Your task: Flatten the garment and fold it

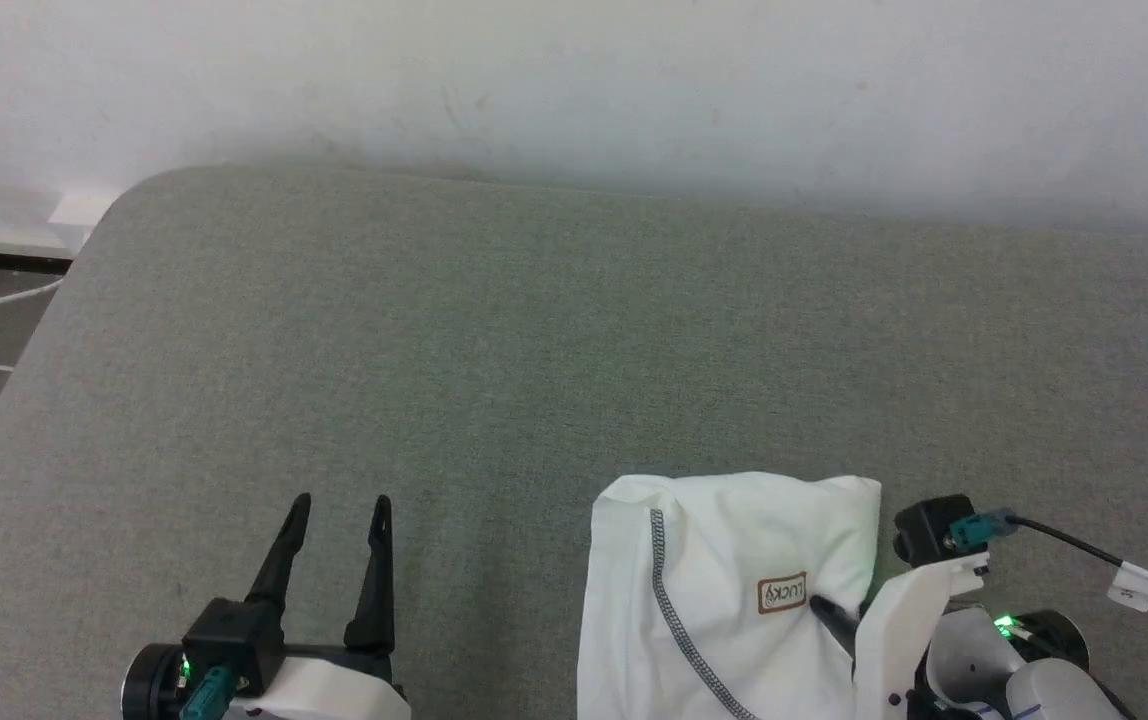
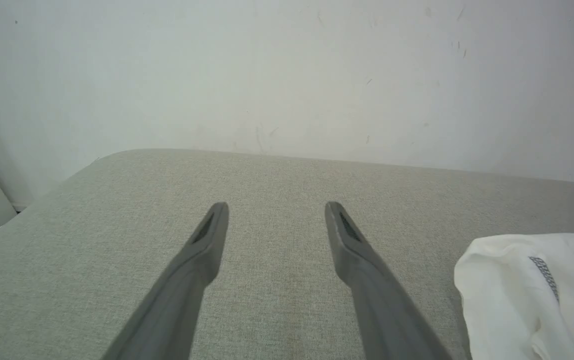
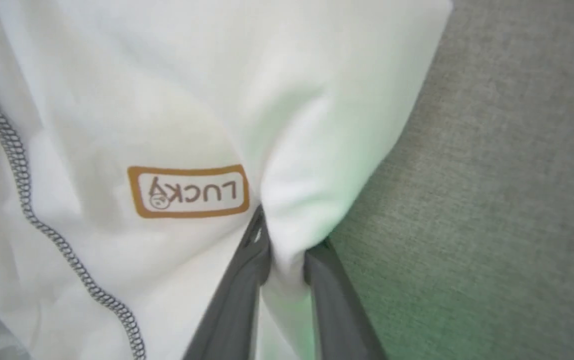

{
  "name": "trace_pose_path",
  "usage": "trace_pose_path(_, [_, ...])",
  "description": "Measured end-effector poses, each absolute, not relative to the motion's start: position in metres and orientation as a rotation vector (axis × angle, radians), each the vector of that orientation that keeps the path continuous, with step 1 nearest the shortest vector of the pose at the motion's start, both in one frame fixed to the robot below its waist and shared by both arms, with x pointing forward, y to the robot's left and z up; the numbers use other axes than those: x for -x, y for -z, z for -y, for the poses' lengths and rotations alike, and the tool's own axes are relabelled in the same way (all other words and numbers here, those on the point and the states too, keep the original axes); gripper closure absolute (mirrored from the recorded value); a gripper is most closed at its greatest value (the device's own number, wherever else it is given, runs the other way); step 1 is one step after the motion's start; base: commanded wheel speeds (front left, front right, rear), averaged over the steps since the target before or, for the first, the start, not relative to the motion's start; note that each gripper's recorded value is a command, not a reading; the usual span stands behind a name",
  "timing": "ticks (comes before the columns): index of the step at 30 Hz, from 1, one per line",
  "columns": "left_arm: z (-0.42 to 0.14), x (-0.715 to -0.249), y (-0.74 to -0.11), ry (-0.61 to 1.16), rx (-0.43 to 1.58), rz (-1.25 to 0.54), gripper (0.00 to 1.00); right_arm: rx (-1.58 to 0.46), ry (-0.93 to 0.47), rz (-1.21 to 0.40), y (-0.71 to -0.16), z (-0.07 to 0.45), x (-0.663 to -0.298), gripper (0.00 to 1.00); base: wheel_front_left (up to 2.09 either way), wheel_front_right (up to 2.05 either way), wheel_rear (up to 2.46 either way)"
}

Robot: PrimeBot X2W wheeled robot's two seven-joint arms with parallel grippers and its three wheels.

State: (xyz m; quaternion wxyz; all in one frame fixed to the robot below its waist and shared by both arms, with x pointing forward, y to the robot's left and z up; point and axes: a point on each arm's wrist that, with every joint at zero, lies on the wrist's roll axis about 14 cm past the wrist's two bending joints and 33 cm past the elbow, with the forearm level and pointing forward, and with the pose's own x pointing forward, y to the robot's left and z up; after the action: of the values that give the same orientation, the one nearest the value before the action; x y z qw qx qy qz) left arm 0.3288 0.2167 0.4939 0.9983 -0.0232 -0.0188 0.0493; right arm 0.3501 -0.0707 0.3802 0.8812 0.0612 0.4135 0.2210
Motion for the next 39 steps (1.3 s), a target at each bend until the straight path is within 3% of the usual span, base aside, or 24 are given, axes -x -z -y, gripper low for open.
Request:
trace_pose_path(11, [-0.157,-0.37,-0.509,0.096,0.082,0.088,0.0,0.315,-0.452,-0.622,-0.443,0.13,-0.389,1.0,0.0,0.0,0.0])
trace_pose_path(19, [-0.081,-0.419,-0.527,0.314,0.111,0.149,0.0,0.619,-0.291,-0.611,-0.479,0.238,-0.409,1.0,0.0,0.0,0.0])
trace_pose_path(31, [-0.028,-0.476,-0.496,0.456,0.143,0.131,0.0,0.824,-0.053,-0.826,-0.455,0.397,-0.413,1.0,0.0,0.0,0.0])
trace_pose_path(39, [-0.027,-0.493,-0.453,0.454,0.161,0.055,0.0,0.808,0.122,-0.921,-0.429,0.472,-0.404,1.0,0.0,0.0,0.0])
